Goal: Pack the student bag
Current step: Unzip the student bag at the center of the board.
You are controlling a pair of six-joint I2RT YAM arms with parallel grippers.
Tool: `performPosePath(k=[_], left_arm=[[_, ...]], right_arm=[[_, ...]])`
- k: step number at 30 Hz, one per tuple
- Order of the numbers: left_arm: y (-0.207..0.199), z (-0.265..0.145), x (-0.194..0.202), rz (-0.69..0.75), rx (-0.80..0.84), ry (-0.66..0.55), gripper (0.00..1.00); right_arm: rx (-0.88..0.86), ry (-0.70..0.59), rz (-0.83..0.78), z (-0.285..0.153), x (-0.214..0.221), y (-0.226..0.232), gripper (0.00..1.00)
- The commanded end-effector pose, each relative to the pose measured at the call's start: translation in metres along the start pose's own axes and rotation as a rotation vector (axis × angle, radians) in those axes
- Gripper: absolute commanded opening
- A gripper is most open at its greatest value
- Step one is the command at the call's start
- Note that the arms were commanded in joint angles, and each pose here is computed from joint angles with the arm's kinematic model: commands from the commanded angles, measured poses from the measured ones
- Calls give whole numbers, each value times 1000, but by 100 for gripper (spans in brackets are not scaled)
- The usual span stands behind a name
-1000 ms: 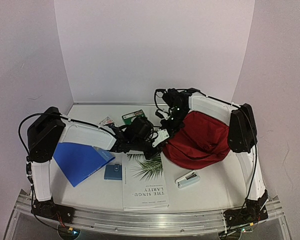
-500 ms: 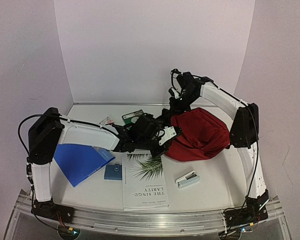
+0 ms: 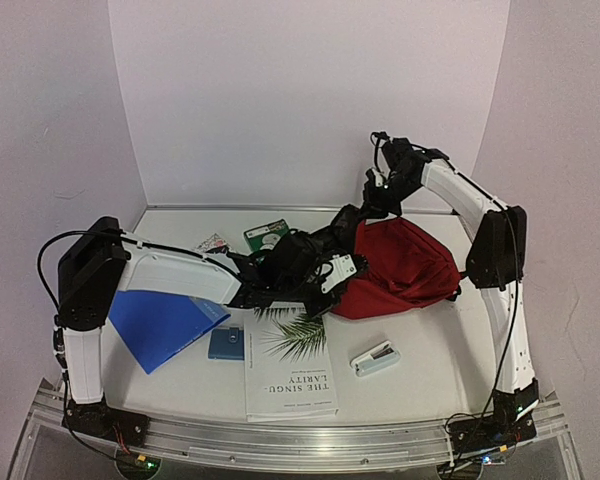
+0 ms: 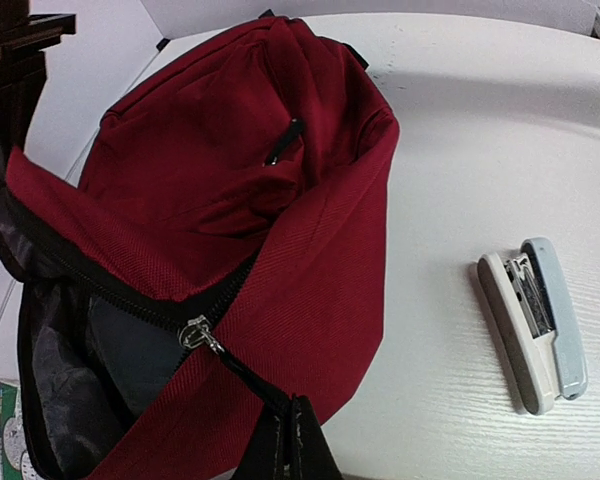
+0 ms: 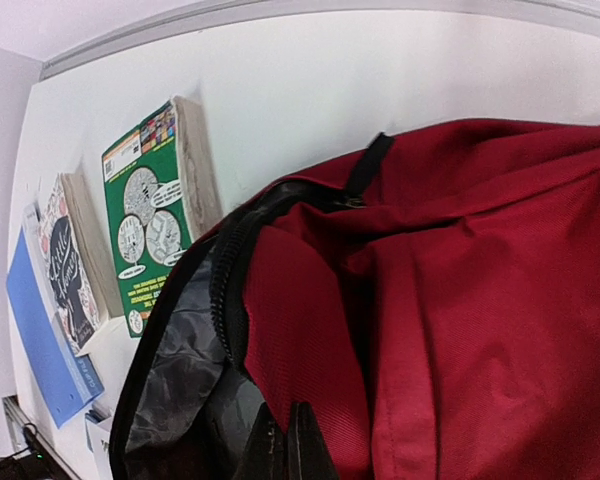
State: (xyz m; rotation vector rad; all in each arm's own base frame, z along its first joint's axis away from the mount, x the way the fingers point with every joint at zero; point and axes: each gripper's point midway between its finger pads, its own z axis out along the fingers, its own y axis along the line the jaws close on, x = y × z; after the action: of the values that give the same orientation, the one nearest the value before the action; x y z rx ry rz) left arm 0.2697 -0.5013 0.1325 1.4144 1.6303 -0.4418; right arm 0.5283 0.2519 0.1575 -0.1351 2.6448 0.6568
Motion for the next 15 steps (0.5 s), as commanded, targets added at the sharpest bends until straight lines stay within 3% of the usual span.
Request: performPosePath(k=[1, 2, 4, 5, 6, 9, 15], left_arm=[[-34, -8, 17, 8, 126, 41, 0], [-28, -9, 16, -4, 114, 31, 0], [-20, -11, 18, -18, 92, 29, 0], [-17, -11, 20, -17, 78, 30, 0], [-15, -10, 20, -17, 70, 32, 0], [-13, -5, 22, -24, 54, 35, 0], [-11, -1, 18, -57, 47, 18, 0]], right_arm=[[1, -276, 11, -58, -72, -29, 3], [-27, -257, -2, -58, -66, -24, 16], [-117, -196, -23, -56, -49, -11, 54], [-170, -157, -25, -53, -38, -2, 67], [-203, -119, -30, -49, -26, 5, 73], [-243, -37, -85, -47, 11, 25, 79], [-234, 90, -156, -47, 85, 35, 73]])
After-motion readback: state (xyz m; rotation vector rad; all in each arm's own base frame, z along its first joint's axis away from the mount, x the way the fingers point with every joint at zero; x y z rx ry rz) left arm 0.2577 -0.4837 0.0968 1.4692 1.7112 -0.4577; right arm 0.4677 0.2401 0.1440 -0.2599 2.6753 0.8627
